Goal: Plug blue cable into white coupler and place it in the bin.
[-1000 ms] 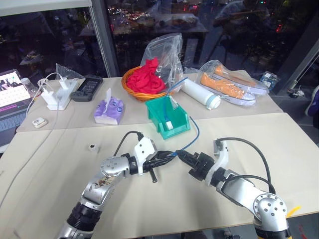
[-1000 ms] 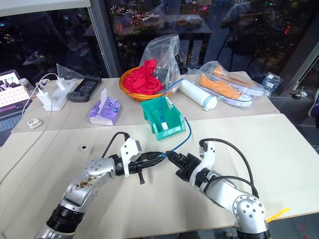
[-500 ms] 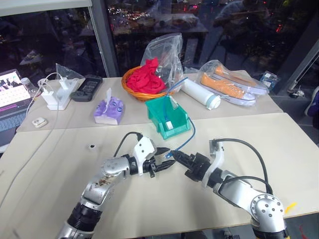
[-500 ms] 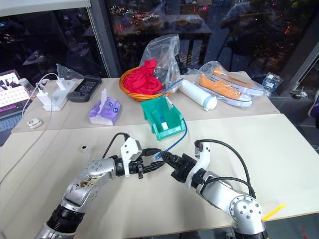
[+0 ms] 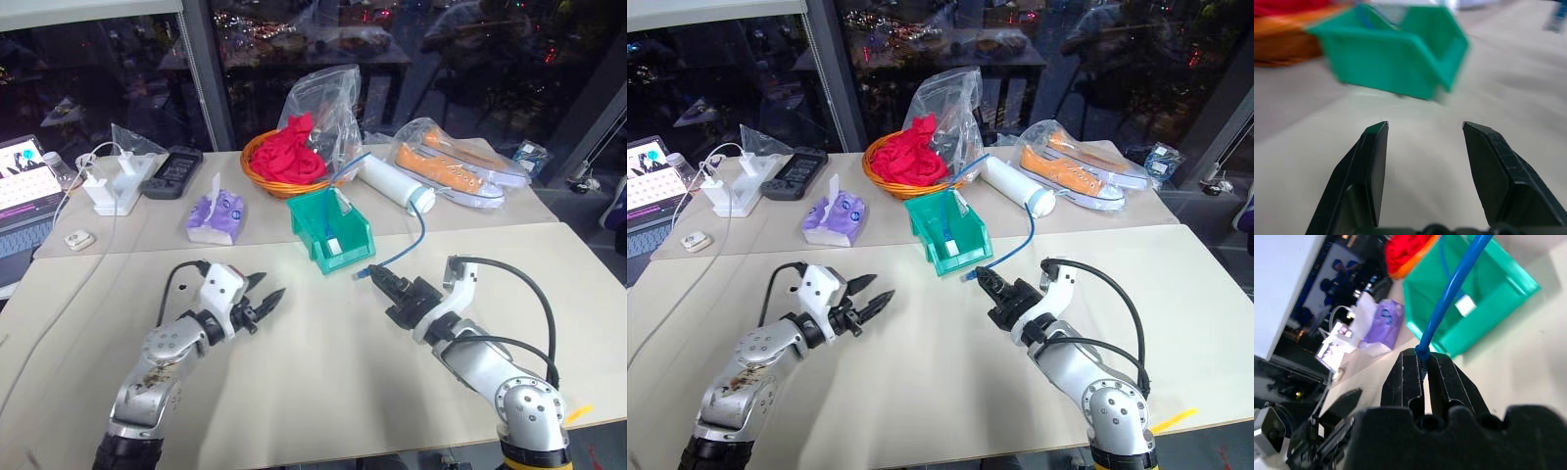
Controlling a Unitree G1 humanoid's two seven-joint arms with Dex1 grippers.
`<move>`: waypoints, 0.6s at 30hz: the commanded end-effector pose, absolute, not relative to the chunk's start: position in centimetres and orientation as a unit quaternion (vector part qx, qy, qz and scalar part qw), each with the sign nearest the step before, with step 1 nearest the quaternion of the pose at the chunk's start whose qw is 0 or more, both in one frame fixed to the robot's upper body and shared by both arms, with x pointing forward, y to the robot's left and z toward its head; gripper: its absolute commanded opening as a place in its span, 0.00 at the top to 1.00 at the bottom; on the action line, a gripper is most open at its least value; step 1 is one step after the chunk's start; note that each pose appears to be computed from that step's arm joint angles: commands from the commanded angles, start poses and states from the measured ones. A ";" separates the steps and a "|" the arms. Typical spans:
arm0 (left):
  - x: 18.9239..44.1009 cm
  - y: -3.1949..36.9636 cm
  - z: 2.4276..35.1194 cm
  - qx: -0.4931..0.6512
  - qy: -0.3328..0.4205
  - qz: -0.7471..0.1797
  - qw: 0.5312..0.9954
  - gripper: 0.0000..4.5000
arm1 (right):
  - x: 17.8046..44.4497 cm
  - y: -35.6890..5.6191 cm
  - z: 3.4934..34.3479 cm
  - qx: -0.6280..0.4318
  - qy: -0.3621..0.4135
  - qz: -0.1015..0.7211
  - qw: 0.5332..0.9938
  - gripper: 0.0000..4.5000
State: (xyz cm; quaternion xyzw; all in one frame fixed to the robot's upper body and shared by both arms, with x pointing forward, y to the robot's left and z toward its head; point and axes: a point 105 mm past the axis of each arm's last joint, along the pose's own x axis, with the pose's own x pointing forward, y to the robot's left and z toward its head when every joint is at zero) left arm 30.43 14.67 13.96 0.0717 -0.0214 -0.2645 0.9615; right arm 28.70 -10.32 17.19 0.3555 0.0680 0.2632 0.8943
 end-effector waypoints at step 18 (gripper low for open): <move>25.9 23.7 8.7 -0.052 0.068 0.050 0.995 0.18 | 27.1 -7.8 19.3 0.259 0.000 0.343 0.903 1.00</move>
